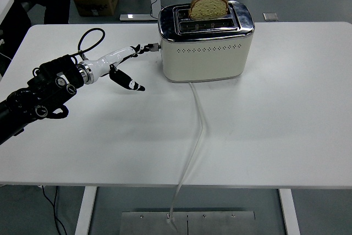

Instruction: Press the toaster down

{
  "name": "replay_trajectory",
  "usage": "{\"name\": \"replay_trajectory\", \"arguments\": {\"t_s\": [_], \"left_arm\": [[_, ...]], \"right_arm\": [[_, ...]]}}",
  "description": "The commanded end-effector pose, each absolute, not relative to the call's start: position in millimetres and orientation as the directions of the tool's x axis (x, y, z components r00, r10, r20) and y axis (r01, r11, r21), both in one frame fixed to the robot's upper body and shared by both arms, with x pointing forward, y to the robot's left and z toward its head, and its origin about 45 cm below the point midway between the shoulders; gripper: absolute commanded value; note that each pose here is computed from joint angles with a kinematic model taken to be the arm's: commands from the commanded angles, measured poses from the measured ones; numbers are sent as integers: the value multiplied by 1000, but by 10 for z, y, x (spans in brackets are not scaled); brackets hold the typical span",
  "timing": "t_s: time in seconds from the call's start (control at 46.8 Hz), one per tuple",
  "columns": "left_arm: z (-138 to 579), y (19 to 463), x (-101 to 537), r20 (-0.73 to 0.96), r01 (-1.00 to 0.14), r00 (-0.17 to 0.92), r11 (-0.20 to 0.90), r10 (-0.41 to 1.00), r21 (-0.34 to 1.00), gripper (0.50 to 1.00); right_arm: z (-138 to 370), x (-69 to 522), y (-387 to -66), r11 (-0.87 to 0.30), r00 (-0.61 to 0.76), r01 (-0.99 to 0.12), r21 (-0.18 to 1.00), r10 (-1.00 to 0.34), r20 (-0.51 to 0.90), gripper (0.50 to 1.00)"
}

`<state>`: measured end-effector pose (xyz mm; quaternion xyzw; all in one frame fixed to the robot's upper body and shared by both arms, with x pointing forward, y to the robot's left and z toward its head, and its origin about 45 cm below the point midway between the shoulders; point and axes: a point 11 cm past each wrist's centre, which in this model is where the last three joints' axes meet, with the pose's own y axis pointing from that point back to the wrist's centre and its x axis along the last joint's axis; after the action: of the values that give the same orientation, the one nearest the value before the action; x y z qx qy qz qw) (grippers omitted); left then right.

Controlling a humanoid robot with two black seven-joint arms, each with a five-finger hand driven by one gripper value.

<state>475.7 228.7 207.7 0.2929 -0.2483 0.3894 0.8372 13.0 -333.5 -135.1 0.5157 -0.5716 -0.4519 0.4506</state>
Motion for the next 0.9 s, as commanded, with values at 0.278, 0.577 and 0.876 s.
{"name": "replay_trajectory", "arguments": {"t_s": [0.278, 0.577, 0.876], "left_arm": [[1981, 2181, 4750, 626, -793, 584, 527, 516, 305, 1000], [1851, 2199, 4684, 610, -787, 598, 524, 520, 326, 1000], [1719, 2252, 4610, 594, -783, 609, 516, 526, 347, 1000]], "right_arm": [[-1351, 138, -3335, 60, -62, -184, 981, -997, 49, 1000], [-1351, 129, -3335, 60, -62, -182, 981, -997, 49, 1000], [-1351, 138, -3335, 60, -62, -184, 981, -997, 49, 1000]]}}
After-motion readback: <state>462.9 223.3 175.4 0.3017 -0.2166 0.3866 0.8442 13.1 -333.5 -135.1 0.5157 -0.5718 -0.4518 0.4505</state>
